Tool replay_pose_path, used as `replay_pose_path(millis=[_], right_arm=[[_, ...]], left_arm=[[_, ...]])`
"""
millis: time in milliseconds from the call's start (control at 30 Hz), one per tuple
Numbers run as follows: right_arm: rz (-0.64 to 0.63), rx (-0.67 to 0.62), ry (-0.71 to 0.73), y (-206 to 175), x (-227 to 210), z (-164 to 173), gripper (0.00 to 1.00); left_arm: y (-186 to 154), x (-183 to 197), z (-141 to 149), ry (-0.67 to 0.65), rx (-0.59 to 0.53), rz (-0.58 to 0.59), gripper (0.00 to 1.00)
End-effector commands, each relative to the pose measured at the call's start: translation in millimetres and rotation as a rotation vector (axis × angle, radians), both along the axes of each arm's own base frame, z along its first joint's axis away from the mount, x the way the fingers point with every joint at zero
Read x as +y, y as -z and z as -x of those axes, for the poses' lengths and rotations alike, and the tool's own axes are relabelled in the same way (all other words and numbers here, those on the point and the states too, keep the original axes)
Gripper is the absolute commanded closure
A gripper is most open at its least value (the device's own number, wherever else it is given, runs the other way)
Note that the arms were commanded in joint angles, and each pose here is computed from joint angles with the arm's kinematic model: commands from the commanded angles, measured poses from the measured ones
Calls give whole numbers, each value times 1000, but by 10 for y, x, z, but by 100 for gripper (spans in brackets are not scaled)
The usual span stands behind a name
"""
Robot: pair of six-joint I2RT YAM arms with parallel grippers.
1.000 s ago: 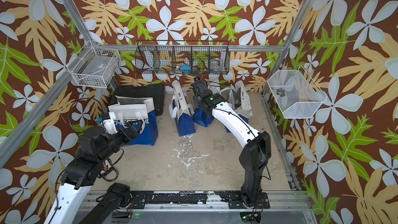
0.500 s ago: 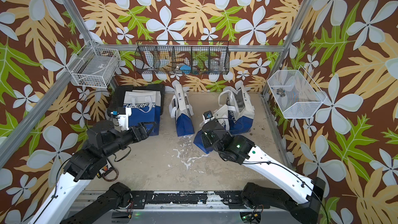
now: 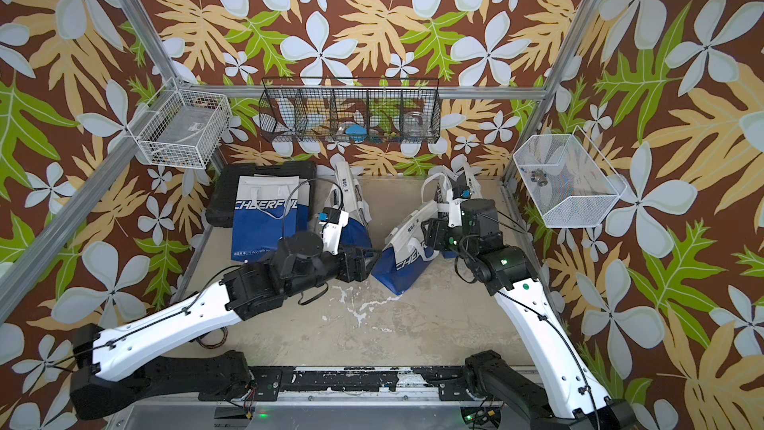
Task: Open the takeout bag
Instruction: Move the takeout bag to the center of the board, then adjust the takeout bag at the center of the board.
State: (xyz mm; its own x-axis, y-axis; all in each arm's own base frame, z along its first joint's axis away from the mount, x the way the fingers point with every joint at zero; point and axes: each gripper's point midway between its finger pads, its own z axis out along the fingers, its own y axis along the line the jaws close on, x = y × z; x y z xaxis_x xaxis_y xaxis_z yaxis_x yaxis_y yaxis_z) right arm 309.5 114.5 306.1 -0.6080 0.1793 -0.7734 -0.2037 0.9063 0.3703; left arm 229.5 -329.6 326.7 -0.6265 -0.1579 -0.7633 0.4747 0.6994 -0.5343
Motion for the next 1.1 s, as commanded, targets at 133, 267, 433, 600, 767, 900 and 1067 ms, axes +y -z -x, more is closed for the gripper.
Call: replay_pose_path(millis=[133,267,433,600,767,900,1067], right_arm=[[-18,-70,-135,-216,164,203,39],[1,-90,-176,-254,318,329,41],[2,-95,-206,-257,448,394,43],[17,-86,-206,-161,433,405,43],[41,-91,-197,-114,398,400,43],[55,-92,-182,-82,375,364,44],[40,-94,-184,-77,406,334,44]], left_arm=[[-105,1623,-716,-568,-69,-156,26],[-117,2462,-1265,-718,-21,-139,25],[341,2460,-2039,-668,108,-152,15],[608,2536,-2610,-701,186,-256,17],[814,2699,-2836,-749,244,-286,28],[1010,2723,-2725,-754,310,-293,31],[1101,2720,-2649,-756,297,-267,30]])
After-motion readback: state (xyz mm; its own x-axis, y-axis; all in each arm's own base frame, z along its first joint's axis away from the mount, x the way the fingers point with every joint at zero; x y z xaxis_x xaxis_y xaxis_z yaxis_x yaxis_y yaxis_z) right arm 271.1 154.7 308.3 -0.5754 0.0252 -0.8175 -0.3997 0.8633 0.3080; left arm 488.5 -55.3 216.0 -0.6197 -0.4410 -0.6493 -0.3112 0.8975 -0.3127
